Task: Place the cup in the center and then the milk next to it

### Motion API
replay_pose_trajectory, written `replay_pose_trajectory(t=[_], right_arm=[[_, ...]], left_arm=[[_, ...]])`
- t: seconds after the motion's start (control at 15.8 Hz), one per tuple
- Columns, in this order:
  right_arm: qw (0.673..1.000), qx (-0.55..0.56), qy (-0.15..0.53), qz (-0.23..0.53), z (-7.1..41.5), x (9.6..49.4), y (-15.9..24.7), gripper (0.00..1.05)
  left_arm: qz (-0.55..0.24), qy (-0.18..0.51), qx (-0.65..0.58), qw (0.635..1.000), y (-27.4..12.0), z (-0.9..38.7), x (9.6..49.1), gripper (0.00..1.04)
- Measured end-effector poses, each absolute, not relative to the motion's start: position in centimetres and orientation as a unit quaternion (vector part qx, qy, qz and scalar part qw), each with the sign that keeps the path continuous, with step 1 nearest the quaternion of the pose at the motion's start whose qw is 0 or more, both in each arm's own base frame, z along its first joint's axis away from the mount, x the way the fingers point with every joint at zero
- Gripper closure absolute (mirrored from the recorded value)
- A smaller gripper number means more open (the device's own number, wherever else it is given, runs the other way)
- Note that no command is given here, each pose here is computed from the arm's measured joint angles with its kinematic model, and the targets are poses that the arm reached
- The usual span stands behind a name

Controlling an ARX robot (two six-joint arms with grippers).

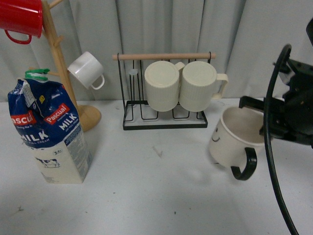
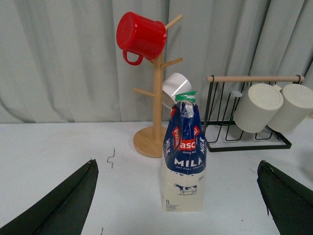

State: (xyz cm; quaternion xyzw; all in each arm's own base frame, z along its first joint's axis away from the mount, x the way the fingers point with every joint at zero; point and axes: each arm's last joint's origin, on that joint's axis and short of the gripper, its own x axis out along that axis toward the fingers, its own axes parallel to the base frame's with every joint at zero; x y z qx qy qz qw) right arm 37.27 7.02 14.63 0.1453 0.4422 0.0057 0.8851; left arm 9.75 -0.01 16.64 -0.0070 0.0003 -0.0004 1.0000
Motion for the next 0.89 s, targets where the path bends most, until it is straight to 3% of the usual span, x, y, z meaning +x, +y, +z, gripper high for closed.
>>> replay_pose_trajectory(t=[0.06,0.19,0.51,0.89], right_arm=[[0.893,0.087,0.433,0.086,17.2,36.8,11.8,1.02],[0.882,0.011,0.461,0.097,15.4,38.5,15.8,1.02],[0.878,-0.008,0.467,0.104,14.6,40.5,17.9,1.02],[0.867,0.005,0.492,0.071,12.1,39.5,17.9,1.02]], left_arm=[[0.000,0.000,-0.007,1.000,0.0,16.6,9.8,0.07],[0.000,0.000,-0.007,1.000,0.0,16.6,9.8,0.07],[0.000,0.000,-0.007,1.000,0.0,16.6,9.8,0.07],[0.000,0.000,-0.007,1.000,0.0,16.6,9.8,0.07]])
